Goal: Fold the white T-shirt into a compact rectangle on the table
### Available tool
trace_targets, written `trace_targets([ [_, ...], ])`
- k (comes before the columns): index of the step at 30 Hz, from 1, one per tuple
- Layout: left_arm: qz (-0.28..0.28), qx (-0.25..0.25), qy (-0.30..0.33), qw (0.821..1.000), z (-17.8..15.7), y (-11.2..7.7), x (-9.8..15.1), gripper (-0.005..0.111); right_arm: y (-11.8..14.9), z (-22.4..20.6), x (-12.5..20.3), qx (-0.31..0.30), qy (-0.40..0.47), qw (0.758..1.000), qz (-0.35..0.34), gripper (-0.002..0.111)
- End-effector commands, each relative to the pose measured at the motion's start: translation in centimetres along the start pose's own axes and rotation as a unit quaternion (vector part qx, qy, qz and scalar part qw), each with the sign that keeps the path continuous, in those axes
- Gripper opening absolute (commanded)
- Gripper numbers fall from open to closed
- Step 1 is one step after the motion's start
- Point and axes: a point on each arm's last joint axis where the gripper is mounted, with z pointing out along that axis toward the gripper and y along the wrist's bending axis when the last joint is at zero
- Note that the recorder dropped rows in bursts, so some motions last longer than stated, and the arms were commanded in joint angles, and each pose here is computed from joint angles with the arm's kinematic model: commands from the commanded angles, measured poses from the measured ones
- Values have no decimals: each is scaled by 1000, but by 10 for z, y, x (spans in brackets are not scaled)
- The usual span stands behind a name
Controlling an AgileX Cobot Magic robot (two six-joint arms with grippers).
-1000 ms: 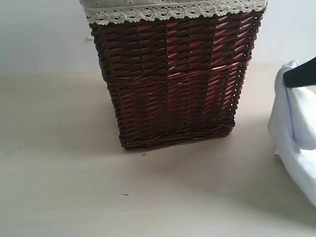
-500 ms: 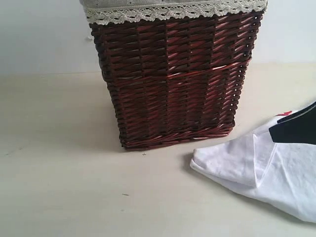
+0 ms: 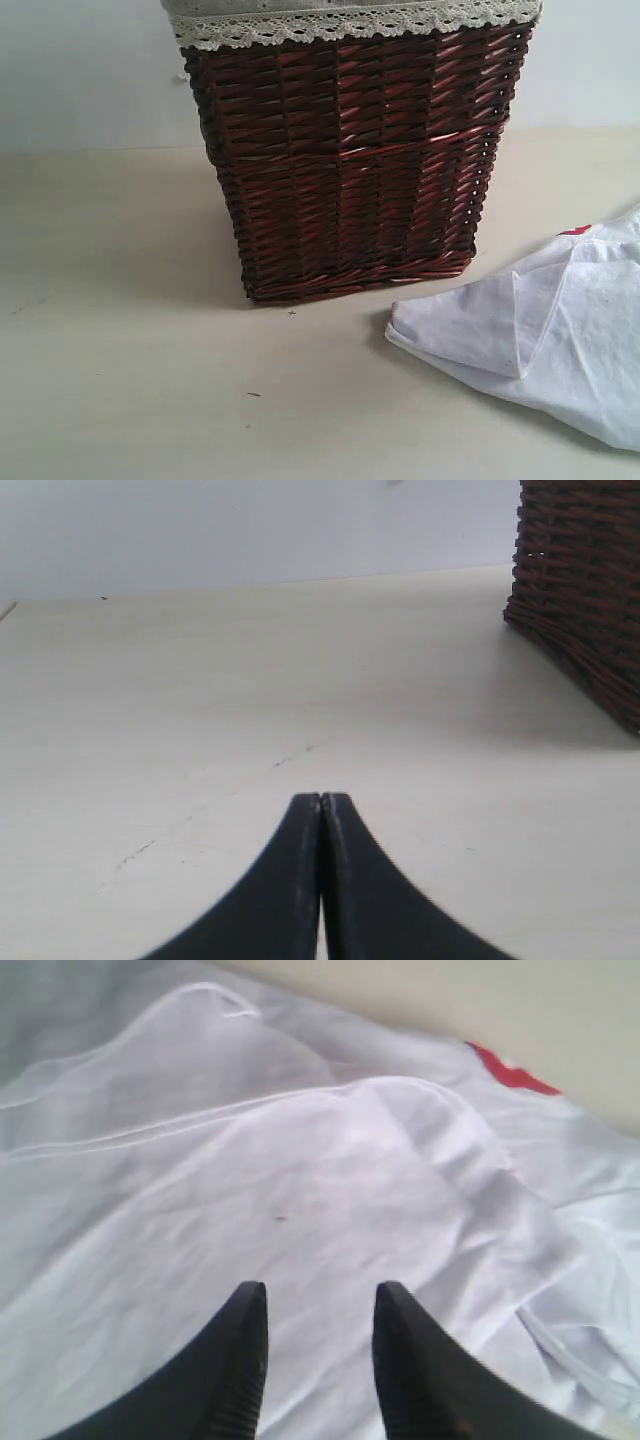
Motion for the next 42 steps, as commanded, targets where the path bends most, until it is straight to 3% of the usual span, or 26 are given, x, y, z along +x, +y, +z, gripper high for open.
trace_targets([
  [1, 0, 3, -7, 1000, 0, 0, -1, 0, -4, 24, 8, -16, 15, 998, 60, 34],
  [4, 0, 3, -7, 1000, 0, 0, -1, 0, 1, 42, 15, -65, 37, 994, 83, 24],
  [10, 0, 3, -7, 1000, 0, 0, -1, 0, 4, 68, 27, -101, 66, 985, 124, 1],
  [14, 0, 3, -7, 1000, 0, 0, -1, 0, 8, 79, 32, -119, 82, 977, 155, 0],
  [19, 0, 3, -7, 1000, 0, 0, -1, 0, 38, 81, 14, -218, 98, 967, 92, 0],
  [25, 0, 3, -7, 1000, 0, 0, -1, 0, 79, 93, -27, -245, 81, 966, 30, 0],
  [29, 0, 3, -7, 1000, 0, 0, -1, 0, 92, 95, -52, -197, 41, 979, 21, 0],
  [32, 0, 3, -7, 1000, 0, 0, -1, 0, 53, 55, -55, -56, -3, 998, 4, 0],
  [33, 0, 3, -7, 1000, 0, 0, -1, 0, 34, 42, -49, 2, -18, 1000, 14, 0],
  [35, 0, 3, -7, 1000, 0, 0, -1, 0, 3, 37, -27, 63, -14, 996, 61, 0],
  [38, 0, 3, -7, 1000, 0, 0, -1, 0, -17, 60, 3, 80, 29, 992, 90, 0],
  [42, 0, 3, -7, 1000, 0, 0, -1, 0, -2, 91, 14, 4, 71, 993, 96, 0],
])
